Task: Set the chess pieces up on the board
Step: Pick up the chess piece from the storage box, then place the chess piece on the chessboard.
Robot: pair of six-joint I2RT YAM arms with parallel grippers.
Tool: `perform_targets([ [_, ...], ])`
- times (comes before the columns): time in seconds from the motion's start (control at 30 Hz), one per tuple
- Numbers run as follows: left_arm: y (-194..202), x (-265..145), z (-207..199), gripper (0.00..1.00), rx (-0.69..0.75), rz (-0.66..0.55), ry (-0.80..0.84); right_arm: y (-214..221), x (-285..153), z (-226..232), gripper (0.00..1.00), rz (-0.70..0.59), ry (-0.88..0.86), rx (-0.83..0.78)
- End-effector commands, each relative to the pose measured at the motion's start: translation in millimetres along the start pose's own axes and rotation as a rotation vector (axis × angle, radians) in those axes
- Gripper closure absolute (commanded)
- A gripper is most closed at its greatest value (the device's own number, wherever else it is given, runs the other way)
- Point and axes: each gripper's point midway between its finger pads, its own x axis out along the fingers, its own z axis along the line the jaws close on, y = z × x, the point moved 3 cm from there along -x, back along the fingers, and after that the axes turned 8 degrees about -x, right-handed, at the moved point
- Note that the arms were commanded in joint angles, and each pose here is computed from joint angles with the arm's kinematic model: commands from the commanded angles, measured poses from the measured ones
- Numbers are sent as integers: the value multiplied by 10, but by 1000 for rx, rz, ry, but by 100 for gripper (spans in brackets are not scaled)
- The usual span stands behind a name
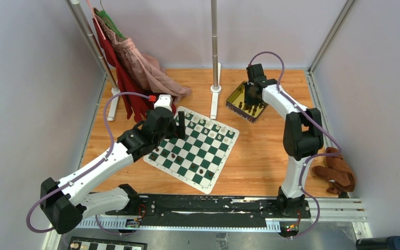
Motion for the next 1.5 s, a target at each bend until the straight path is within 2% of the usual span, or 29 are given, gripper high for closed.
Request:
perform_targets([
  [0.0, -29, -30, 32, 0, -7, -9, -9, -102, -253, -22, 100, -52, 4, -20],
  [0.37, -2, -111, 119, 0, -23, -23, -21, -19, -813, 366, 100, -89, -68, -145],
  [0.83, -74, -292, 281, 0, -62, -77, -72, 600, -1630, 1517, 100, -141, -306, -413],
  [1.17, -112, -598, 575, 0, -131, -142, -159, 1088, -1794, 2360, 100, -127, -460, -623],
  [1.47, -182, -865, 782, 0, -194, -218, -199, 1419, -1766, 2886, 100, -116, -544, -758],
])
